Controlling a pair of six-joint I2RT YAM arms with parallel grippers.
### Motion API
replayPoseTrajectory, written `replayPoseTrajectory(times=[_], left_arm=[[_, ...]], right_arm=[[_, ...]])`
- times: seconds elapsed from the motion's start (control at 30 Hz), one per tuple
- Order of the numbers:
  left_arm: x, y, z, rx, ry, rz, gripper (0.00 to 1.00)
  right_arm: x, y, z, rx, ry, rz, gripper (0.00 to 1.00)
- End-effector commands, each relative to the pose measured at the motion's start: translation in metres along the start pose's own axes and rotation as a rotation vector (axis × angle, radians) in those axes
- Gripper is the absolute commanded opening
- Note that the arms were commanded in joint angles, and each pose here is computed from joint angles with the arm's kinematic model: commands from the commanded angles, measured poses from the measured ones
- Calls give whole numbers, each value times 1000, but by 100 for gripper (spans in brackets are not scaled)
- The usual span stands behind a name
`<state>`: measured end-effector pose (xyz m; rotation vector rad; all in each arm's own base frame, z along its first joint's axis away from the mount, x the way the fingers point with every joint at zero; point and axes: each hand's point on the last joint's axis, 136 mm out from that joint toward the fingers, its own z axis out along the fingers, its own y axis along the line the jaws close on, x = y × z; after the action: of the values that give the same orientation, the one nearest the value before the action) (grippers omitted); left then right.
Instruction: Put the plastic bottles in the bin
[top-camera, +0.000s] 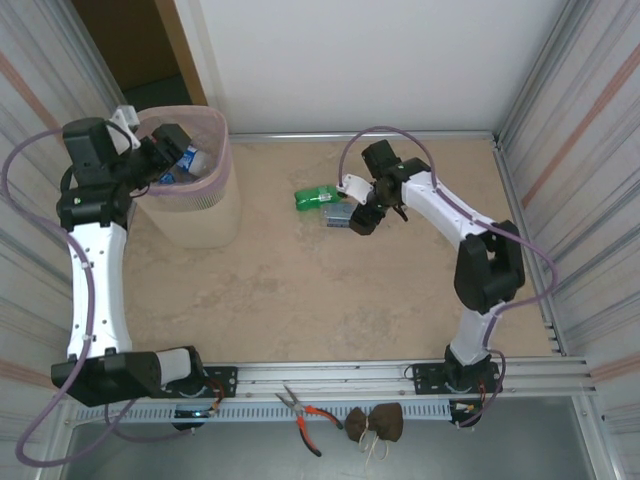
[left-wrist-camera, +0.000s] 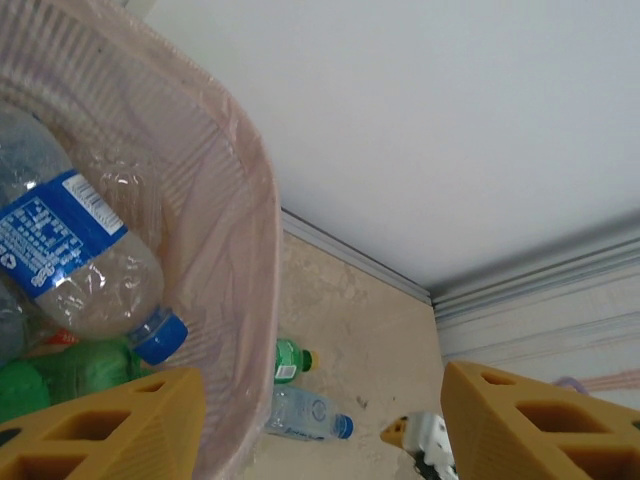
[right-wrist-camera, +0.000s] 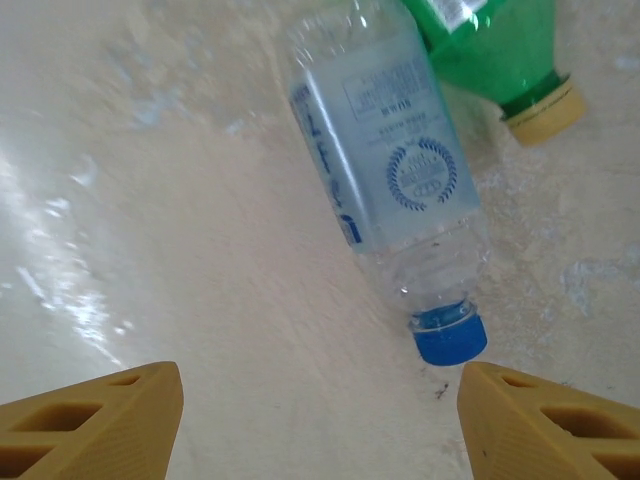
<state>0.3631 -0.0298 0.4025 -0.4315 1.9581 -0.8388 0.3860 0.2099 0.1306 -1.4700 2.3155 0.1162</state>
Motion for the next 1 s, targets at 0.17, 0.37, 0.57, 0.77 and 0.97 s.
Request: replayPoseTrajectory(times=[0.17,0.37,0.57,0.77,0.97], left_arm=[[20,-2,-10,46,23,-47,64],[27,-1,-13,49,33,-59,64],[28,-2,-16,52,33,-63,64],[28,-3,-17,54,31,-65,64],[31,-2,-16,58,38,-77,64]], right_arm=[[7,-24,46,7,121,-122,76],[3,-29,72,-12,122,-142,77],[7,-23,95,-57,136,-159,75],[7,-9,102,-104,136,-167,70],[9,5,103,-134,142,-182,65]])
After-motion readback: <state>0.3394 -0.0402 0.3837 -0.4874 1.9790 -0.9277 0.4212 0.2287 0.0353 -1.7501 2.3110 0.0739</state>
